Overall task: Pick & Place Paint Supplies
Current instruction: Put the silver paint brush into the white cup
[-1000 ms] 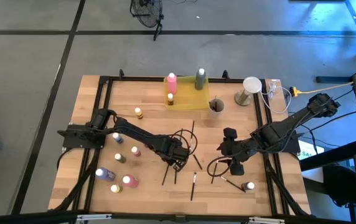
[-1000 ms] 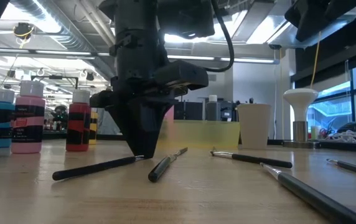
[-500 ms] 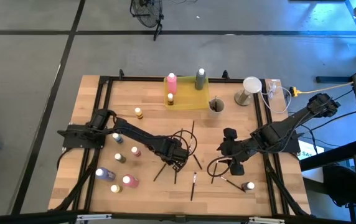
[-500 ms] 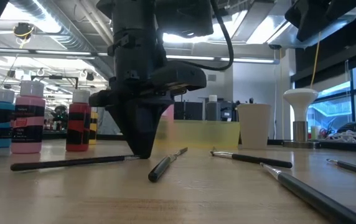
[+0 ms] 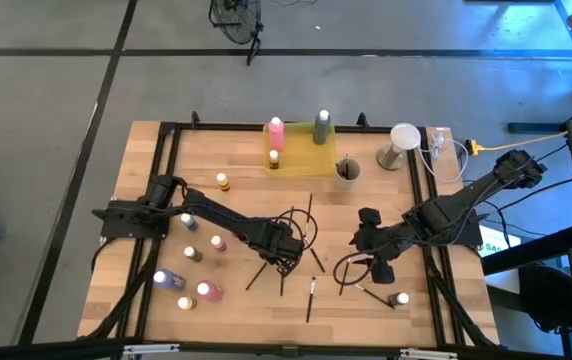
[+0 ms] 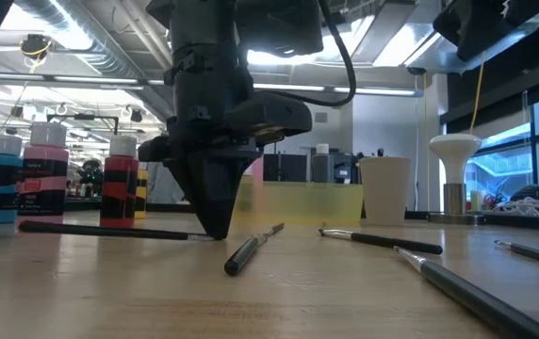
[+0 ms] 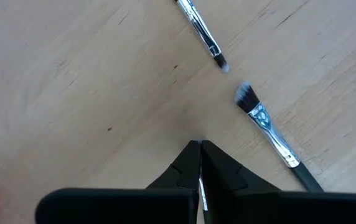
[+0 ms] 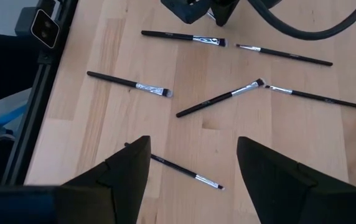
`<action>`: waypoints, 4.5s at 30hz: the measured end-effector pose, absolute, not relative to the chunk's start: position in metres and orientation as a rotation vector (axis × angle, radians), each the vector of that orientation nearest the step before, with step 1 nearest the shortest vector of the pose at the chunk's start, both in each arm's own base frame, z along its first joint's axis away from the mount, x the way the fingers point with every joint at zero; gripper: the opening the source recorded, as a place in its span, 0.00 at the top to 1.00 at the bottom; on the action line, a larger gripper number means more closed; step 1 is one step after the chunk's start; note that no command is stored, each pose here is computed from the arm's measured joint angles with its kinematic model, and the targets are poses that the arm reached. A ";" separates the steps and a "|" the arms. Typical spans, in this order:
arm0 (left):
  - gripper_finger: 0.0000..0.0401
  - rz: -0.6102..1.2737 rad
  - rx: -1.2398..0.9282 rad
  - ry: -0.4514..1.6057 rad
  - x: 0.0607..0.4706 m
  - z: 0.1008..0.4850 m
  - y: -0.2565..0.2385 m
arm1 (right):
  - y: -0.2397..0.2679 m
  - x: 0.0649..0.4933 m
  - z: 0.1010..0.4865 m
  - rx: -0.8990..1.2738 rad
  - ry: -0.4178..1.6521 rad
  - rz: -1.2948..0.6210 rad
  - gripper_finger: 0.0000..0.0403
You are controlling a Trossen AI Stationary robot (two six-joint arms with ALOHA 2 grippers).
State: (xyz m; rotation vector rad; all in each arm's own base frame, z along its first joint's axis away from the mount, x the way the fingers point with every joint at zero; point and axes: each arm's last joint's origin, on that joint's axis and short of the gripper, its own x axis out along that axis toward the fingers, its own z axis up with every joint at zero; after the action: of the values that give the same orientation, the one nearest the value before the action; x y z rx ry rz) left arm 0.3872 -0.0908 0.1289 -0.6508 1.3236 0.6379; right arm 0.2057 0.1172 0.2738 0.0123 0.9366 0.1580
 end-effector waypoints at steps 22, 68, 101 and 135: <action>1.00 0.615 -0.566 1.291 0.396 0.146 -0.104 | 0.117 0.206 0.274 0.012 0.936 0.158 0.40; 1.00 0.648 -0.438 1.257 0.397 0.178 -0.119 | 0.120 0.210 0.243 0.083 0.721 -0.096 0.41; 1.00 0.687 -0.311 1.155 0.403 0.213 -0.122 | 0.137 0.208 0.146 0.106 0.230 -0.059 0.44; 1.00 0.696 -0.195 0.950 0.414 0.230 -0.127 | 0.127 0.273 0.109 0.137 0.186 -0.211 0.44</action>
State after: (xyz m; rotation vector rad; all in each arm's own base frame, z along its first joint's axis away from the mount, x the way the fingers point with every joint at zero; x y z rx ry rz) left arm 0.4137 -0.1265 0.2302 -0.1946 0.9501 0.6960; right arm 0.2730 0.1265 0.1091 0.1368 0.1864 -0.2109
